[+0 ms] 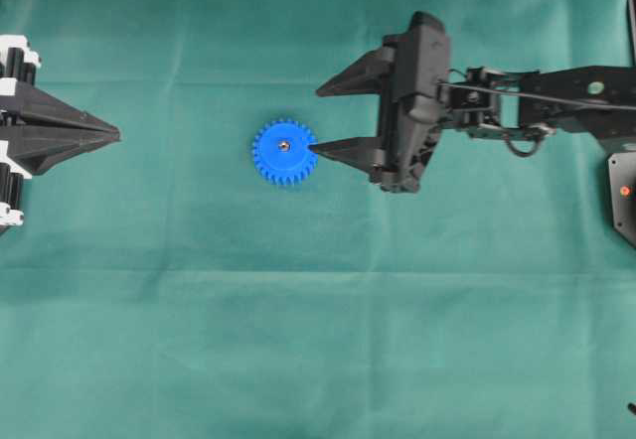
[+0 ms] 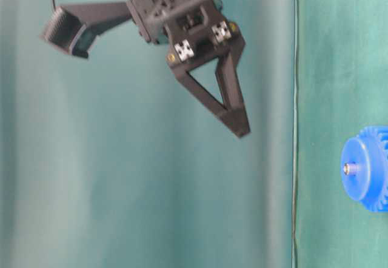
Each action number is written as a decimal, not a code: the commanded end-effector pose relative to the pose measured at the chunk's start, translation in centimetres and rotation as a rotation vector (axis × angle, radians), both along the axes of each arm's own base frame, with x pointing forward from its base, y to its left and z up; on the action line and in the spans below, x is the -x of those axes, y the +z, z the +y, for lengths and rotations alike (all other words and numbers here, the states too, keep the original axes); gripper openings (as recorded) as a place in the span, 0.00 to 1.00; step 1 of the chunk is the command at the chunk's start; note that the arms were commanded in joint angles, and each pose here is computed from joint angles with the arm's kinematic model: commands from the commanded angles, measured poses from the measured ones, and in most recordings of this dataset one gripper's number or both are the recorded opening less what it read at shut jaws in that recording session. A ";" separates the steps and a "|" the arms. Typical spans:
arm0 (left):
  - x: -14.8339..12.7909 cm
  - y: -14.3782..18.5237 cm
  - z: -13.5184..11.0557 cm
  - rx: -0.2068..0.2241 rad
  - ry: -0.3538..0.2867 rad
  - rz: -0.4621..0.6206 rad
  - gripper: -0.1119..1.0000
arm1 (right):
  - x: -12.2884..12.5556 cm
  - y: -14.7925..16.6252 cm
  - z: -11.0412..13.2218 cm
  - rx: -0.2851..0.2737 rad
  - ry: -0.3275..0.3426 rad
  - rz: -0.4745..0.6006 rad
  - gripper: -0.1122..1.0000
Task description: Insert the shaft placed at a random location into the center hole of the medium gear at another random location.
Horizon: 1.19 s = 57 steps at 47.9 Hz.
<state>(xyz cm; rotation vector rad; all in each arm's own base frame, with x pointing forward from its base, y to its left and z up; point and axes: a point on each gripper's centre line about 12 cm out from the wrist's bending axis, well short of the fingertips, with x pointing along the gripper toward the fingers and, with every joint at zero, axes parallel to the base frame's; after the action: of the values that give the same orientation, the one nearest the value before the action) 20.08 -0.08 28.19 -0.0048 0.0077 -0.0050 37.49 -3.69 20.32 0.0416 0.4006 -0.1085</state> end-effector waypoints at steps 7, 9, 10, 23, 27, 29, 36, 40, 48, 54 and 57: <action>-0.2 0.8 0.0 -0.001 -0.001 -0.020 0.10 | 2.0 2.1 0.2 0.006 0.001 -0.058 0.87; -0.2 0.8 0.0 -0.001 -0.001 -0.020 0.10 | 2.4 2.1 0.3 0.006 0.001 -0.056 0.87; -0.2 0.8 0.0 -0.001 -0.001 -0.020 0.10 | 2.5 2.2 0.3 0.006 0.001 -0.060 0.87; -0.2 0.9 0.0 0.000 -0.002 -0.025 0.10 | 4.0 2.0 0.4 0.005 0.001 -0.055 0.87; -0.2 0.9 0.0 0.000 0.000 -0.023 0.10 | 4.3 2.1 0.5 0.006 0.001 -0.058 0.87; -0.2 0.9 0.0 -0.001 -0.001 -0.021 0.10 | 4.5 2.1 0.5 0.005 0.001 -0.056 0.87; -0.2 0.9 0.0 -0.001 -0.001 -0.021 0.10 | 4.8 2.1 0.5 0.005 0.001 -0.056 0.87; -0.2 0.9 0.0 -0.001 -0.001 -0.021 0.10 | 4.9 2.1 0.5 0.005 0.001 -0.056 0.87; -0.2 0.8 0.0 -0.003 -0.002 -0.017 0.10 | 4.9 2.0 0.6 0.005 0.003 -0.056 0.87; -0.2 0.8 0.0 -0.003 -0.002 -0.014 0.10 | 4.9 2.1 0.5 0.006 0.001 -0.060 0.87; -0.2 0.8 0.0 -0.001 0.000 -0.014 0.10 | 4.8 2.1 0.6 0.006 0.003 -0.061 0.87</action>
<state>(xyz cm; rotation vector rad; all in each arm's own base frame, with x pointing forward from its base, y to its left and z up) 20.05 -0.08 28.13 -0.0048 0.0138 -0.0049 32.53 -3.22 21.49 0.0404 0.3699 -0.1083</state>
